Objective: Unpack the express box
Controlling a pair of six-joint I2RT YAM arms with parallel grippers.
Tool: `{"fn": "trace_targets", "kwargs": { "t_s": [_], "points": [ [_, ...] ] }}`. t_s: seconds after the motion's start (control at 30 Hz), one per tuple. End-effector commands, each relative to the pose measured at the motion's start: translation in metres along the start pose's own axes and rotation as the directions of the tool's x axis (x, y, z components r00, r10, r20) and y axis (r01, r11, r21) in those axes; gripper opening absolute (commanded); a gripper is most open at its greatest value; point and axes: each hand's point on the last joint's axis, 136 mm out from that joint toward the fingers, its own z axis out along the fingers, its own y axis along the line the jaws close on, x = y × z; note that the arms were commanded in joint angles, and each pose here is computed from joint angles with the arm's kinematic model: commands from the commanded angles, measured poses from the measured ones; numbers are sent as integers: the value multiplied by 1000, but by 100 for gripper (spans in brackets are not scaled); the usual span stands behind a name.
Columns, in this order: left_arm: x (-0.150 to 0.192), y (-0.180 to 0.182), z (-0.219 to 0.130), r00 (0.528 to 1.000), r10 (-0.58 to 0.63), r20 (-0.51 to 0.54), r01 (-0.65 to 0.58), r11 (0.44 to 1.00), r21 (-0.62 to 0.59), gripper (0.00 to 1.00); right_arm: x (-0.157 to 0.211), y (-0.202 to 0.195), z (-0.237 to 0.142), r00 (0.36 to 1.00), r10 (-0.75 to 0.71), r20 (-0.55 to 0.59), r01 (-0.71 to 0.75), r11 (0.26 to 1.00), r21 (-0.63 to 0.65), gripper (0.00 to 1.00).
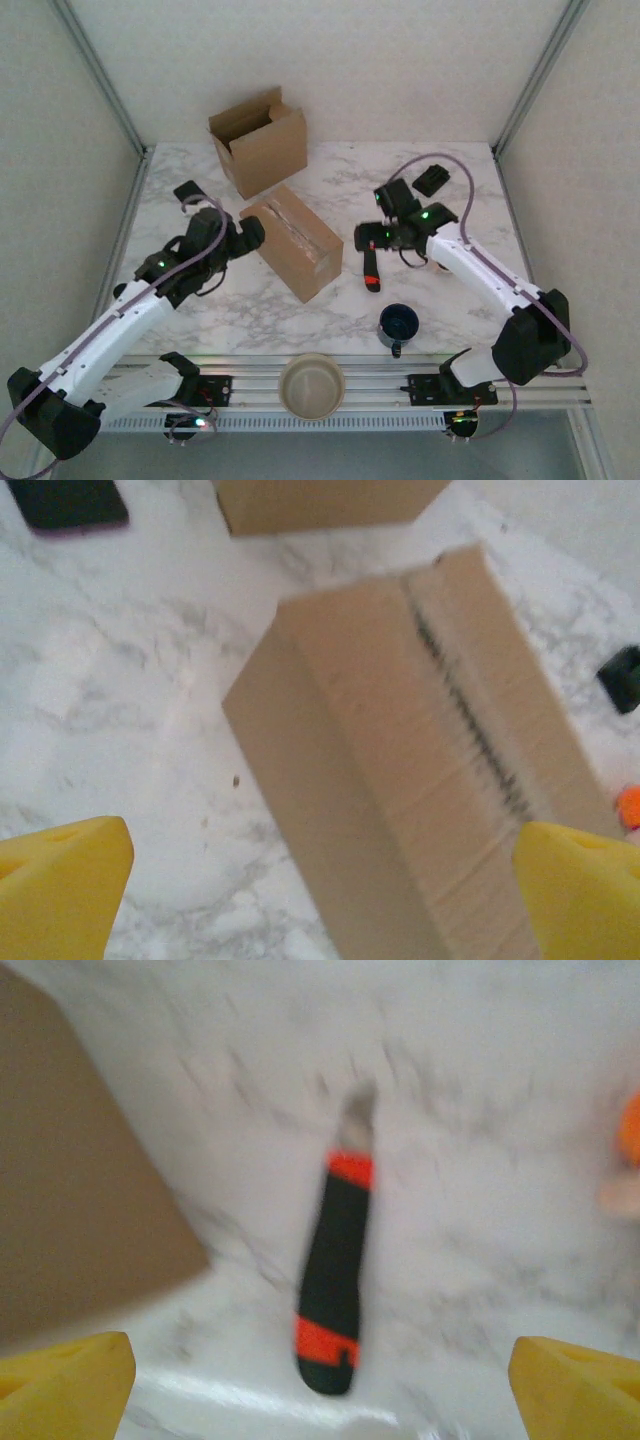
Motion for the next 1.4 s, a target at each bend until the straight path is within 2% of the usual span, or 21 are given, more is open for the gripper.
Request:
{"fn": "trace_targets", "kwargs": {
  "t_s": [0.0,0.2,0.67,1.13,1.37],
  "points": [
    [-30,0,-7,997,42,62,-40,999,-37,96,35,-11,16,997,4,-82,-1,999,34,94],
    [-54,-1,-5,995,41,95,-37,998,-45,96,57,-5,54,988,13,-156,-8,999,31,86],
    [-48,2,10,997,38,62,-36,998,-42,96,64,1,108,979,44,-201,-31,997,67,77],
    [-45,1,19,999,37,39,-36,999,-32,96,85,0,130,963,25,-269,15,989,149,63],
    [-44,-2,18,999,34,35,-33,999,-15,96,94,-1,132,959,27,-281,15,989,147,45]
  ]
}}
